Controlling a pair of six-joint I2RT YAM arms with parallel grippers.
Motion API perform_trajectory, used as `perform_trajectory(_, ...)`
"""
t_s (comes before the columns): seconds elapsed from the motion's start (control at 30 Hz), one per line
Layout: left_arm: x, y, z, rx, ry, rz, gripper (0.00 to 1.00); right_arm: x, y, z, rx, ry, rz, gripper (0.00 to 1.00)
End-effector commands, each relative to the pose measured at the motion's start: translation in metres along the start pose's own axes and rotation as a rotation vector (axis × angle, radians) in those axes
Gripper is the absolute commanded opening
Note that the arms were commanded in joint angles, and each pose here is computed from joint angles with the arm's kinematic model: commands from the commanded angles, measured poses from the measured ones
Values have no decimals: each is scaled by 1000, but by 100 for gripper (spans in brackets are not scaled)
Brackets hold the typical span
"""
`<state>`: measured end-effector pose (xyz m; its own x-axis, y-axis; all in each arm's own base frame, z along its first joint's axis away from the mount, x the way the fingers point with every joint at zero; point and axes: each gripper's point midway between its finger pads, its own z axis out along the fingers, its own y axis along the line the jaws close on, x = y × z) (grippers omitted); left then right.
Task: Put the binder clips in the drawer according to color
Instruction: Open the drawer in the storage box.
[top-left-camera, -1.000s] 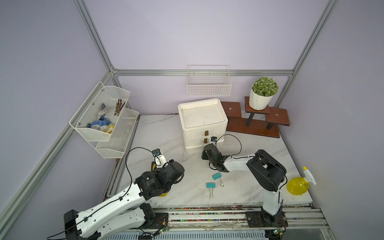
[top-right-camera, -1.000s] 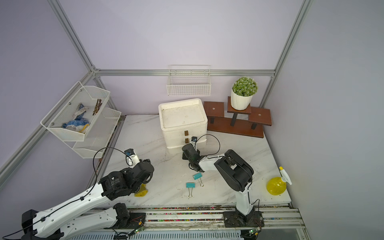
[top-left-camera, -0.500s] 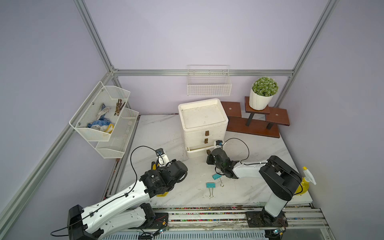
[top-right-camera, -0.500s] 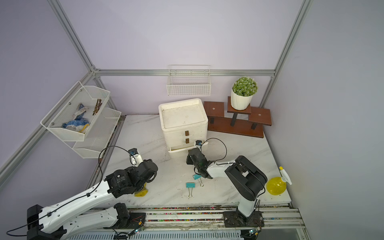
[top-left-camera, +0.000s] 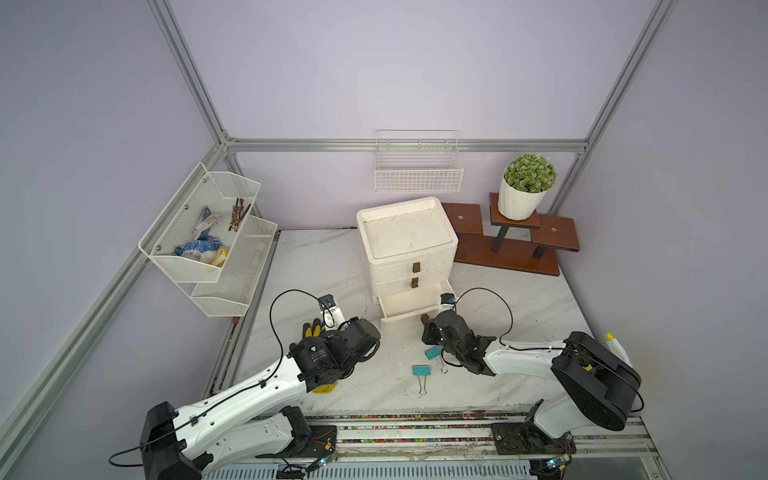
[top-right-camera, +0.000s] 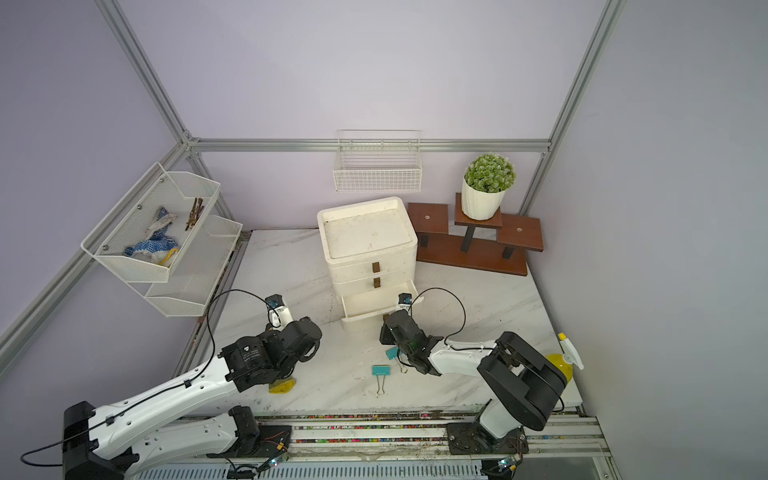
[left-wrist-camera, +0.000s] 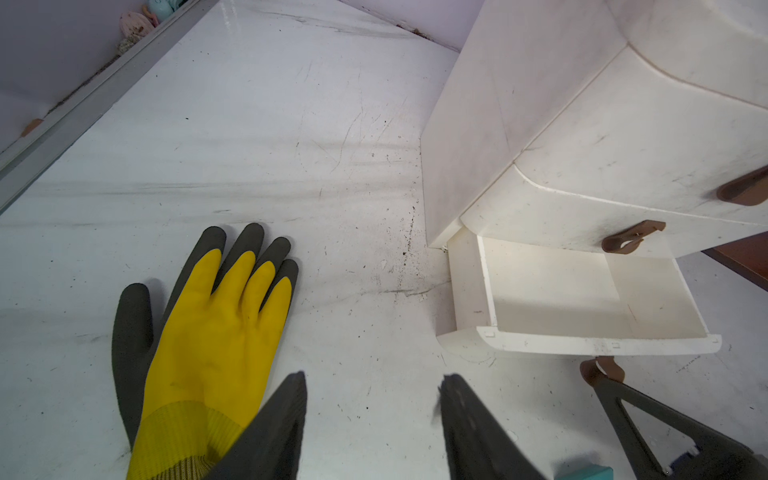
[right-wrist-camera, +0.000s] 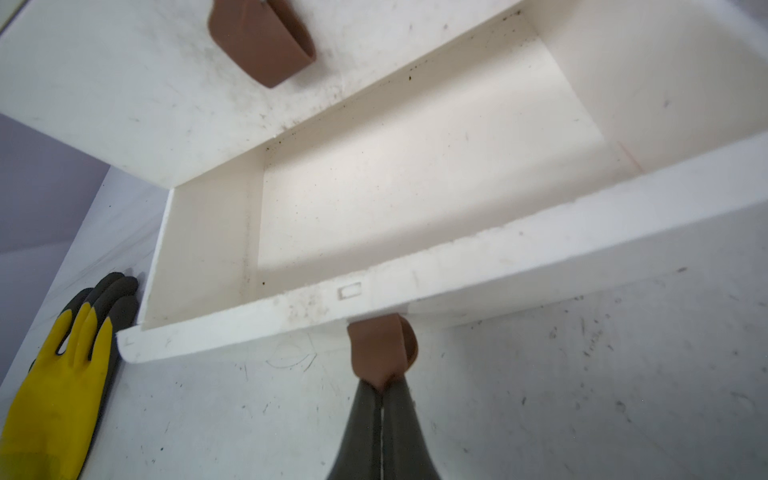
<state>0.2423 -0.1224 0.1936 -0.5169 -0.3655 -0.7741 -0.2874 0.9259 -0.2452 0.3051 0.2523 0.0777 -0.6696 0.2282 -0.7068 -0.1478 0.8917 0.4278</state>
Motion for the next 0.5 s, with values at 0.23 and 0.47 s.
perform_trajectory(0.23, -9, -19, -2, 53, 4, -35, 56, 18, -8, -17, 16, 35, 10, 0)
perform_trajectory(0.47, -9, -20, -3, 61, 10, -38, 57, 19, -9, -20, 35, 39, 7, 4)
